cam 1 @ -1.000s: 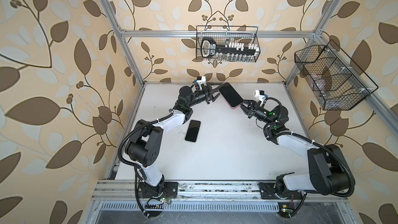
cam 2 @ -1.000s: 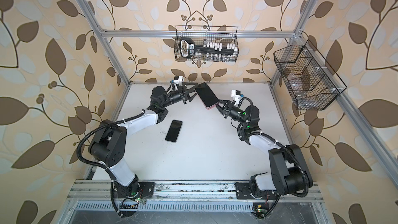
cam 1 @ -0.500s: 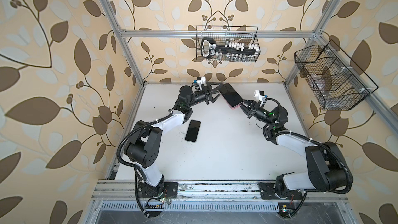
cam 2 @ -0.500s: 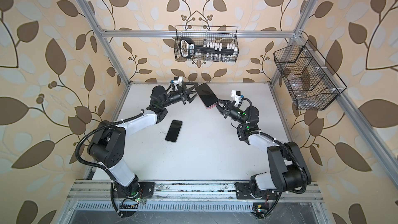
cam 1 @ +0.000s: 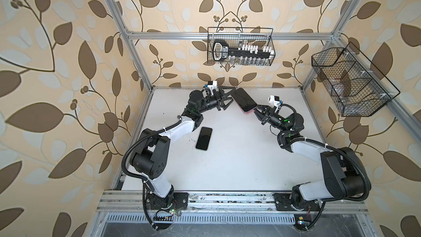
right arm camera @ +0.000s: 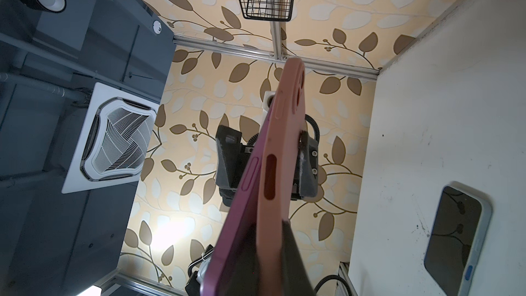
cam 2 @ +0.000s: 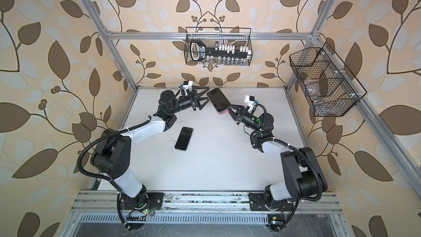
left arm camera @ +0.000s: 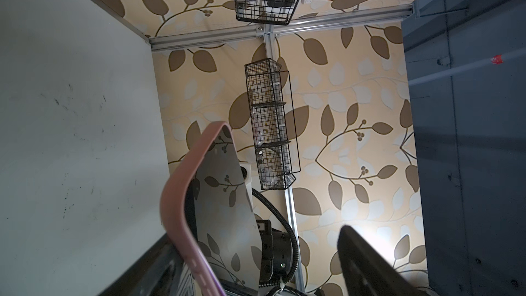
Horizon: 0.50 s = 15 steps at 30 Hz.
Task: Take the phone out of the phone case
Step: Remove the phone case from the phone.
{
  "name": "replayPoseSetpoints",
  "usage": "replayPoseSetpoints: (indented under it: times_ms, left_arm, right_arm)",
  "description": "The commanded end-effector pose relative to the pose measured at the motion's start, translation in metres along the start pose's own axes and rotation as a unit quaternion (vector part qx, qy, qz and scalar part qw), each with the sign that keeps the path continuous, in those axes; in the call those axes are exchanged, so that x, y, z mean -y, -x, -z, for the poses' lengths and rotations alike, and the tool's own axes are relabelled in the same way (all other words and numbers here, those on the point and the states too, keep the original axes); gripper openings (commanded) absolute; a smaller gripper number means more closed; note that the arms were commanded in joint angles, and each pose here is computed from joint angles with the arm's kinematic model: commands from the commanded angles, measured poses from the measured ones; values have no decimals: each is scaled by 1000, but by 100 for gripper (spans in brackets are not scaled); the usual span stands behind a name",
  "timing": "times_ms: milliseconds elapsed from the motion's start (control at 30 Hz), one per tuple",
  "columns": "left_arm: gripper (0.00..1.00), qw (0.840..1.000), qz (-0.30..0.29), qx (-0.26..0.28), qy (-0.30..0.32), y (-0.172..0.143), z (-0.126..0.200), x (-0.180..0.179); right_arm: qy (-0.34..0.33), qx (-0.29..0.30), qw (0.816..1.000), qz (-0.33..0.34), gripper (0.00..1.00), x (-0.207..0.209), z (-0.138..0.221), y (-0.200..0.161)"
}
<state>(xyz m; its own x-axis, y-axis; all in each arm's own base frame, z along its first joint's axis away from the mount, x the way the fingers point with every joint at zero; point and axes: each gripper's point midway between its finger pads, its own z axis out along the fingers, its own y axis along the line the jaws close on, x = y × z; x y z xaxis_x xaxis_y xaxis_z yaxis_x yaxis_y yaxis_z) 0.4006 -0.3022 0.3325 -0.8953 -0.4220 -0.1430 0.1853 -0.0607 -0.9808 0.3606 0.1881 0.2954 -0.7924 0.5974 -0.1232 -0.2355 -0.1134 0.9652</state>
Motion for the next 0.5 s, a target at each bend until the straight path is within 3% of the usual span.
replayPoseSetpoints:
  times_ms: [0,467]
  left_arm:
    - [91,998,-52,5,-25,-3,11,36]
    - [99,998,-58,4,-5,-7,15,34]
  right_arm:
    - [45,10,999,11,0,-25,1,4]
    - [49,13,999,9,0,-25,2,5]
